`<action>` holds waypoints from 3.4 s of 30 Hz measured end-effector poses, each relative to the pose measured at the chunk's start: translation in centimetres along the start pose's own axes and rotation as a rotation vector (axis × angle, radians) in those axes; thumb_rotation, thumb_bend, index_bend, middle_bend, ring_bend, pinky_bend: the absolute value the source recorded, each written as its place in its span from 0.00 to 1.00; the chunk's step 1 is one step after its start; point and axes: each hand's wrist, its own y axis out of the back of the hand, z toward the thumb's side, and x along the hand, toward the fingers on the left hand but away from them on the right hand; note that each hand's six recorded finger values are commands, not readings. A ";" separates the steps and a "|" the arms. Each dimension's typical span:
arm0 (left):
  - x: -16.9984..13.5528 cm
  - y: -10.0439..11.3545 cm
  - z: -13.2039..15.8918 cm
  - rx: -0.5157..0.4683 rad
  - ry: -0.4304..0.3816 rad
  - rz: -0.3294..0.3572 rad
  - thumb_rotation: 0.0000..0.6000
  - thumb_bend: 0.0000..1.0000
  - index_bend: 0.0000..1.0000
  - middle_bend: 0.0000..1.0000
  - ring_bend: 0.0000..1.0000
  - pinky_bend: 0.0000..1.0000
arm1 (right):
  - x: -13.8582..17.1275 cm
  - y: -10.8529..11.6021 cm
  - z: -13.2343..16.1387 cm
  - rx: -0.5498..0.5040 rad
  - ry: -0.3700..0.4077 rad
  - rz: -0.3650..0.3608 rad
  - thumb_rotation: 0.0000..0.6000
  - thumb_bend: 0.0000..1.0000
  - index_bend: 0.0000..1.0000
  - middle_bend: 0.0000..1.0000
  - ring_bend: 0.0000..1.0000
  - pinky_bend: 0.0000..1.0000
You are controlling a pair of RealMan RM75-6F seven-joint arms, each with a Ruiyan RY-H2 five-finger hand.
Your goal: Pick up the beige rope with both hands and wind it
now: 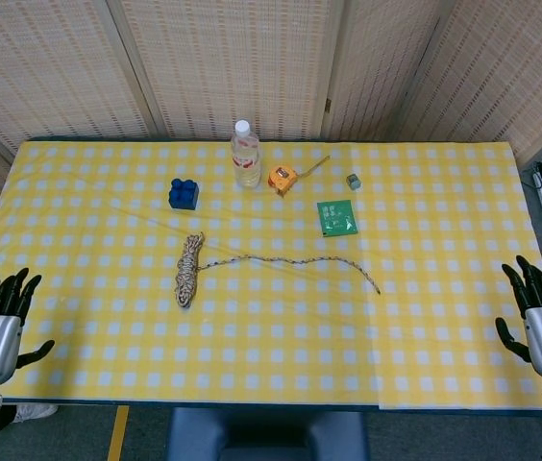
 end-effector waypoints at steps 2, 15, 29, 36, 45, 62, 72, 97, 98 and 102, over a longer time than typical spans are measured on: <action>0.8 0.5 0.7 -0.026 -0.029 0.008 1.00 0.17 0.06 0.04 0.06 0.00 | 0.0 0.0 0.0 0.000 0.002 0.001 1.00 0.43 0.00 0.00 0.08 0.04; 7.7 2.2 8.0 -0.090 -0.290 -0.054 1.00 0.17 0.07 0.05 0.07 0.02 | 0.2 0.2 0.4 0.003 0.021 -0.007 1.00 0.43 0.00 0.00 0.08 0.04; 13.3 -0.9 19.7 -0.124 -0.499 -0.165 1.00 0.17 0.06 0.05 0.07 0.04 | 0.2 -0.2 0.1 0.007 -0.001 0.011 1.00 0.43 0.00 0.00 0.08 0.04; 14.6 -4.2 23.5 -0.137 -0.496 -0.218 1.00 0.17 0.06 0.05 0.07 0.04 | 0.1 -0.3 -0.4 0.006 -0.011 0.017 1.00 0.43 0.00 0.00 0.08 0.04; 16.1 -8.4 24.9 -0.079 -0.414 -0.251 1.00 0.17 0.06 0.05 0.06 0.04 | 0.1 -0.5 -0.8 0.001 -0.021 0.026 1.00 0.43 0.00 0.00 0.08 0.04; 16.6 -12.7 23.2 -0.039 -0.184 -0.272 1.00 0.18 0.06 0.05 0.06 0.02 | 0.0 -1.0 -1.1 -0.007 -0.025 0.040 1.00 0.43 0.00 0.00 0.08 0.04; 17.8 -13.8 18.0 0.032 -0.001 -0.274 1.00 0.18 0.11 0.08 0.13 0.03 | 0.0 -1.2 -1.4 -0.013 -0.031 0.045 1.00 0.43 0.00 0.00 0.08 0.04; 18.0 -13.7 17.8 -0.142 0.019 -0.261 1.00 0.25 0.42 0.40 0.42 0.48 | 0.3 -1.3 -1.8 -0.021 -0.043 0.048 1.00 0.43 0.00 0.00 0.07 0.04; 18.0 -13.7 17.8 -0.140 0.019 -0.254 1.00 0.25 0.44 0.41 0.43 0.49 | 0.3 -1.3 -1.8 -0.021 -0.043 0.049 1.00 0.43 0.00 0.00 0.07 0.04; 18.1 -14.1 17.8 -0.135 0.022 -0.245 1.00 0.26 0.47 0.44 0.45 0.51 | 0.2 -1.4 -1.9 -0.021 -0.043 0.050 1.00 0.43 0.00 0.00 0.08 0.04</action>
